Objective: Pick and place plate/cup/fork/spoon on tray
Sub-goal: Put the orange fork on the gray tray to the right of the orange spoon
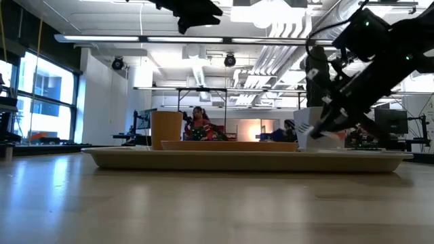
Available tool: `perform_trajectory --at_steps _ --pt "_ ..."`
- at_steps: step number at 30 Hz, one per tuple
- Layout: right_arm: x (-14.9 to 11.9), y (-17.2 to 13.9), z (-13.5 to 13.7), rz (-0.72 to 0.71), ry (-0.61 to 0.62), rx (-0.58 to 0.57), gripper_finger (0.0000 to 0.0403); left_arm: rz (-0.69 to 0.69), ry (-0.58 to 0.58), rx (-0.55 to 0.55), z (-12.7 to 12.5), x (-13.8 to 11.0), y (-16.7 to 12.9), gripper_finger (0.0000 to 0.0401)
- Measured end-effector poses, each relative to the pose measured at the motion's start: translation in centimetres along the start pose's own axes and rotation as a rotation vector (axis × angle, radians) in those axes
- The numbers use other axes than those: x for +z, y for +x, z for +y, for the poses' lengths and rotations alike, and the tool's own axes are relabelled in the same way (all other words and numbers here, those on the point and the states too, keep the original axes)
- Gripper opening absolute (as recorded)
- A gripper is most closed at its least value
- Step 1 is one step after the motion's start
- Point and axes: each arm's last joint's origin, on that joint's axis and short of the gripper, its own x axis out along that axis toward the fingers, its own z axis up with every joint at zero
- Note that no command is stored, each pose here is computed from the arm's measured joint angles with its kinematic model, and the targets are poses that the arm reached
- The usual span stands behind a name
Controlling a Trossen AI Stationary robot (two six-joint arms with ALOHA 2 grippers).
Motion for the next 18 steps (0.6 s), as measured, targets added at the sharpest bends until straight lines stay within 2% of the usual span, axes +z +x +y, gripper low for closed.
perform_trajectory --at_steps 4,12,18 --pt "-0.1 0.0 -0.9 0.008 0.063 -0.089 0.0 0.006 -0.007 0.023 0.7 0.0 -0.4 0.0138" --pt "0.2 0.2 -1.5 0.109 0.095 -0.135 0.0 0.012 0.0 0.056 1.7 -0.1 -0.6 0.0138" --pt "0.9 0.4 -1.9 0.148 0.116 -0.162 0.0004 0.026 -0.019 0.153 2.1 -0.2 -0.7 0.0138"
